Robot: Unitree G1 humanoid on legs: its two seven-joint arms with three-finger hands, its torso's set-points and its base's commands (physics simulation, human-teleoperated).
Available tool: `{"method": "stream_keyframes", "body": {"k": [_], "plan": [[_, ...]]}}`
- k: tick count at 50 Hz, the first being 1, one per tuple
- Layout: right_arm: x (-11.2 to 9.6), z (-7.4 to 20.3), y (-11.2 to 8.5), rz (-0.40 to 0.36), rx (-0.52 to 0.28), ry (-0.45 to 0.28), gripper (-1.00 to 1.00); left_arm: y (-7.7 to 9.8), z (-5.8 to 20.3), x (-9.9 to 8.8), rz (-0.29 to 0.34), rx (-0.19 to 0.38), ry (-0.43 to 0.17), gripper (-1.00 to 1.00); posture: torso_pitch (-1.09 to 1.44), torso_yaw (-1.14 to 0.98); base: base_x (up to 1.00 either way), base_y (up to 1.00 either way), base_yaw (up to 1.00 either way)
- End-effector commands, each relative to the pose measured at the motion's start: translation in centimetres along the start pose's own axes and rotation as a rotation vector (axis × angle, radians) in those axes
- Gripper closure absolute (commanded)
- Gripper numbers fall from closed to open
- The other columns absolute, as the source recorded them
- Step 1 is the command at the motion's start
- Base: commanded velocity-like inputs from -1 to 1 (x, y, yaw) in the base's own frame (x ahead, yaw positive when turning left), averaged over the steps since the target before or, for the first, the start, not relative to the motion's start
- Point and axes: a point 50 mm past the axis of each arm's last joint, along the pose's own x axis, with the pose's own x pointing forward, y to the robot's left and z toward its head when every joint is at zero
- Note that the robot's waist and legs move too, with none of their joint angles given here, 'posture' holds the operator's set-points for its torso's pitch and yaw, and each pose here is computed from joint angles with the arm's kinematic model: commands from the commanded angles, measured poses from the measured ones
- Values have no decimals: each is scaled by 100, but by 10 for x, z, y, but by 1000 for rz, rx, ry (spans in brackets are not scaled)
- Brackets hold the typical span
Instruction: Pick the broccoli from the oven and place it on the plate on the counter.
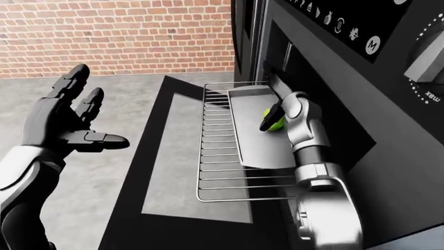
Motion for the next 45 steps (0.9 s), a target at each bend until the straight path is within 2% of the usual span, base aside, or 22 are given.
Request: {"method": "stream_keyframes", "body": {"k": [1,21,40,43,45], "plan": [[0,13,-21,-79,-23,-51,-100,0,16,-2,-1,16,-78,-100,5,0,0,0,0],[7,19,-31,-70,-84,-20,-100,7,38,-6,4,20,-116,-100,21,0,0,0,0],[11,16,-34,-65,-95,18,-99,9,33,-8,3,22,-112,-100,38,0,0,0,0],[11,13,-33,-67,-99,28,-96,9,32,-8,3,22,-111,-100,40,0,0,0,0],[11,11,-34,-69,-100,38,-87,9,32,-7,2,23,-112,-100,42,0,0,0,0]]}}
